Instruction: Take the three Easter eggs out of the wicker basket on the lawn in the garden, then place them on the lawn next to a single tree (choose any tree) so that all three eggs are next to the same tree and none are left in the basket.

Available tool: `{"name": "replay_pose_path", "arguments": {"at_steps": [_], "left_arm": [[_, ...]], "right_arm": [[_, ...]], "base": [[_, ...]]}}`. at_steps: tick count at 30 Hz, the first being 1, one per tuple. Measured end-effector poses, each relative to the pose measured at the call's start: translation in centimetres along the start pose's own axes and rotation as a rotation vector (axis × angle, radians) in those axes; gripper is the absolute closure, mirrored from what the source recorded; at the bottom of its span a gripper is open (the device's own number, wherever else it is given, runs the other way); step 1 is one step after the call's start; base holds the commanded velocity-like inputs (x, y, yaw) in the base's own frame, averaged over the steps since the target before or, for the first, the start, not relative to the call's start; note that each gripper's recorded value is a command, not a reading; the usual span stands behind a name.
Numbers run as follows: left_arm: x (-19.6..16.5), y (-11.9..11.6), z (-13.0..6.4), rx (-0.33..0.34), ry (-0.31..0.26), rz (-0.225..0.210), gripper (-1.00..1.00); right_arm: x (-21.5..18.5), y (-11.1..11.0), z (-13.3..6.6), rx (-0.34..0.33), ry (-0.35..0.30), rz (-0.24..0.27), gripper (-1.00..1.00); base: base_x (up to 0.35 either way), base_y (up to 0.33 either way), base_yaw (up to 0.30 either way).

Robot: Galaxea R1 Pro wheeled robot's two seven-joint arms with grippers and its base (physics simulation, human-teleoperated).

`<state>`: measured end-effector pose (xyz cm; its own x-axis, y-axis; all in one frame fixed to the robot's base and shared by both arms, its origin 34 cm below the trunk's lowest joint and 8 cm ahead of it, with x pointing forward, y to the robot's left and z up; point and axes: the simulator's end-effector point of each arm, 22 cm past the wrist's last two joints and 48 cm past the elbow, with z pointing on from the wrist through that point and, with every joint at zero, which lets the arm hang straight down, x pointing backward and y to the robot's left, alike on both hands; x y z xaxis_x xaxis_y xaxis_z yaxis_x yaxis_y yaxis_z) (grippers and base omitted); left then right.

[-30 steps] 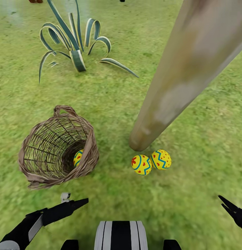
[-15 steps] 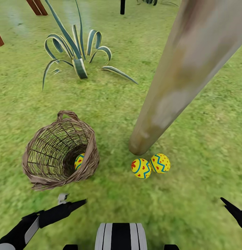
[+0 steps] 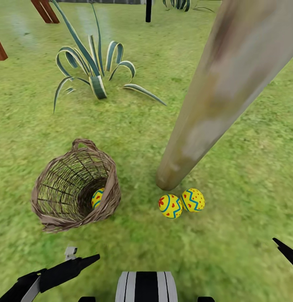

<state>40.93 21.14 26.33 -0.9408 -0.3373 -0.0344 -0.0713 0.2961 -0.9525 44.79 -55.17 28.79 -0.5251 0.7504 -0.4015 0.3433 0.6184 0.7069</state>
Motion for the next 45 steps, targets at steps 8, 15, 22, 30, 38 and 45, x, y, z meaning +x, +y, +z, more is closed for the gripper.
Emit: {"name": "replay_pose_path", "arguments": {"at_steps": [8, 15, 22, 30, 38, 45], "left_arm": [[-0.5, -1.7, -0.4, 0.000, 0.000, 0.000, -1.00], [-0.9, -3.3, -0.7, 0.001, 0.000, -0.001, -1.00], [-1.3, -4.8, -1.1, 0.001, 0.000, -0.001, -1.00], [-1.5, -5.6, -1.4, -0.002, 0.001, -0.001, -1.00], [-1.9, -6.8, -1.7, -0.002, 0.000, -0.001, -1.00], [-2.2, -8.3, -2.0, -0.001, 0.001, -0.001, -1.00]], "right_arm": [[-1.0, 1.4, -0.7, 0.000, 0.000, 0.000, -1.00], [-1.8, 2.7, -1.3, 0.000, 0.001, 0.000, -1.00], [-2.6, 3.9, -1.9, 0.000, 0.001, 0.000, -1.00], [-3.0, 4.6, -2.2, 0.001, 0.001, 0.000, -1.00], [-3.7, 5.6, -2.8, 0.001, 0.001, 0.001, -1.00], [-4.5, 6.8, -3.4, 0.001, 0.001, 0.001, -1.00]], "base": [[0.000, 0.000, 0.000], [0.000, 0.000, 0.000], [0.000, 0.000, 0.000], [0.000, 0.000, 0.000], [0.000, 0.000, 0.000], [0.000, 0.000, 0.000]]}}
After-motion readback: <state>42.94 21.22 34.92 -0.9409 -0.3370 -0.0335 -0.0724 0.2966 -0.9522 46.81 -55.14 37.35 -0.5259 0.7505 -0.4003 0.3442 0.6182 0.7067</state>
